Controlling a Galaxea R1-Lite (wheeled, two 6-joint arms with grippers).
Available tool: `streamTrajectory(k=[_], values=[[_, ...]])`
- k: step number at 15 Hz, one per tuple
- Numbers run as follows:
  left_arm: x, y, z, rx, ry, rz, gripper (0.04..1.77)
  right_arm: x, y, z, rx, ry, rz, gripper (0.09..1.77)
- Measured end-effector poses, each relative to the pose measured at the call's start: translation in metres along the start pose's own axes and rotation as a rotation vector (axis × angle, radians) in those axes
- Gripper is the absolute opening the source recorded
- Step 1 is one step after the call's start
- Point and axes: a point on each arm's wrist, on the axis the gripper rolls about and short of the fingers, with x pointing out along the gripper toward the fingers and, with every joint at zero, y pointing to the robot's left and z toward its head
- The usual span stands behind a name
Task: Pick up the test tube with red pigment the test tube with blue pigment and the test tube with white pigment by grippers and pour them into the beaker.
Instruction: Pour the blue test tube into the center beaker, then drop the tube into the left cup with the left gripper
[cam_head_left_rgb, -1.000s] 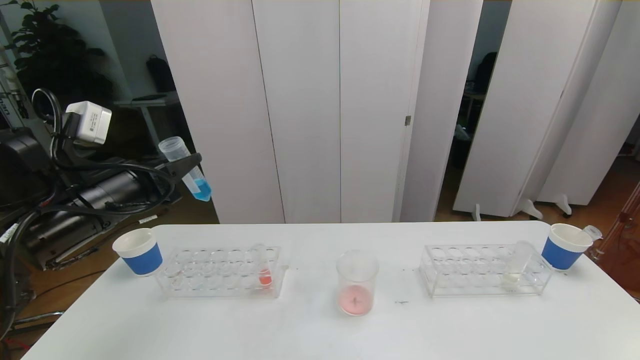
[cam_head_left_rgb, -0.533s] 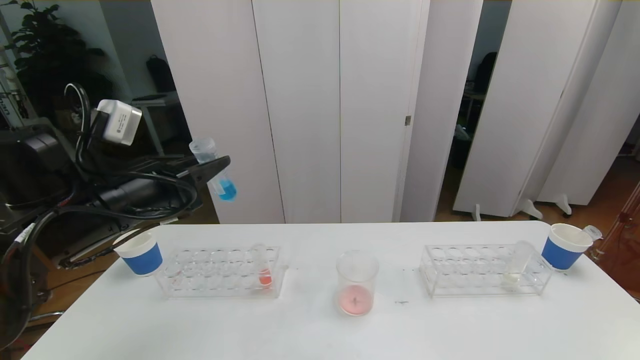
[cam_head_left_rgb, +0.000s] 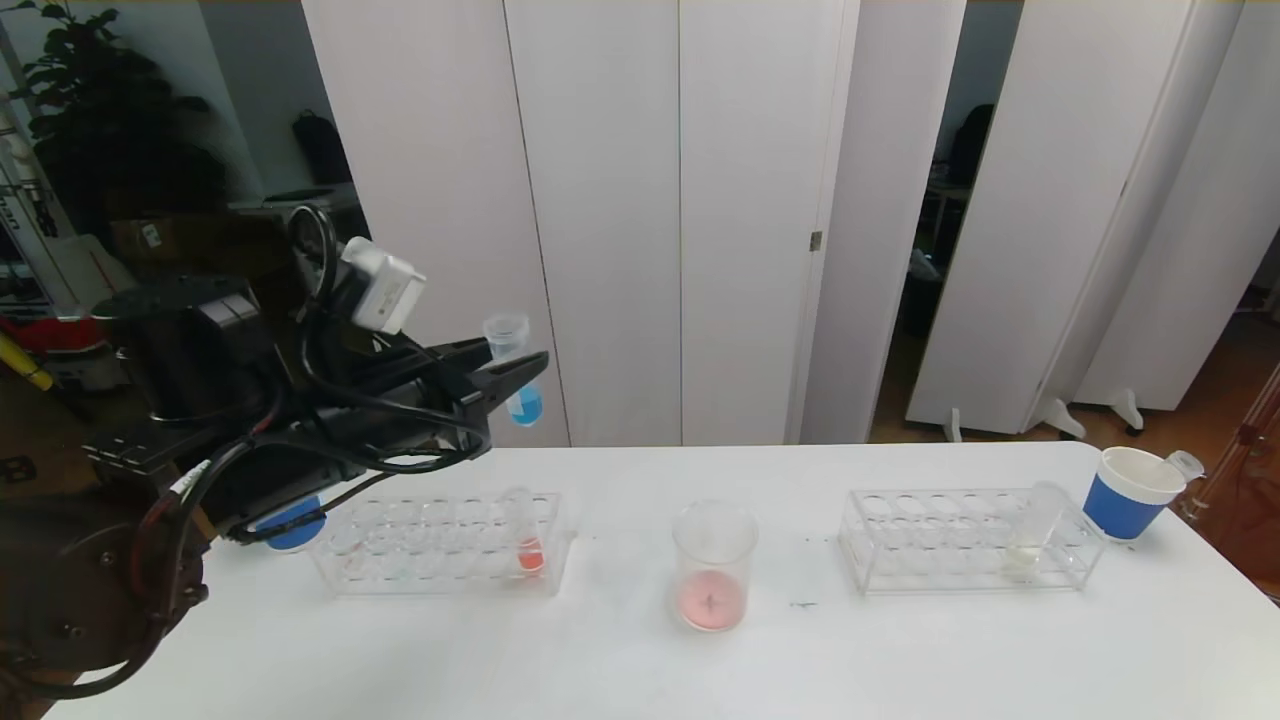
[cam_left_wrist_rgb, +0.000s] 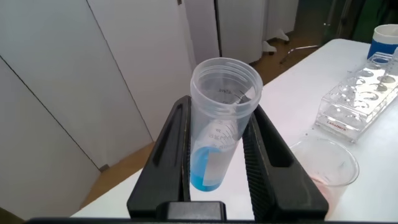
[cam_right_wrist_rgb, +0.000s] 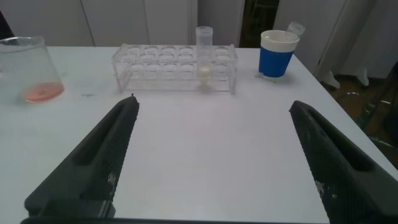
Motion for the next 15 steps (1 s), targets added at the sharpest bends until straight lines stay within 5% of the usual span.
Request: streamTrajectory(k=[5,15], values=[[0.016,-0.012,-0.007,0.067,-0.038,-0.072,0.58,0.0,0.0,0.0,0.0,0.0,0.0,1.74],[0.042,-0.038,-0.021,0.345,-0.061,-0.221,0.58,0.0,0.0,0.0,0.0,0.0,0.0,1.74]])
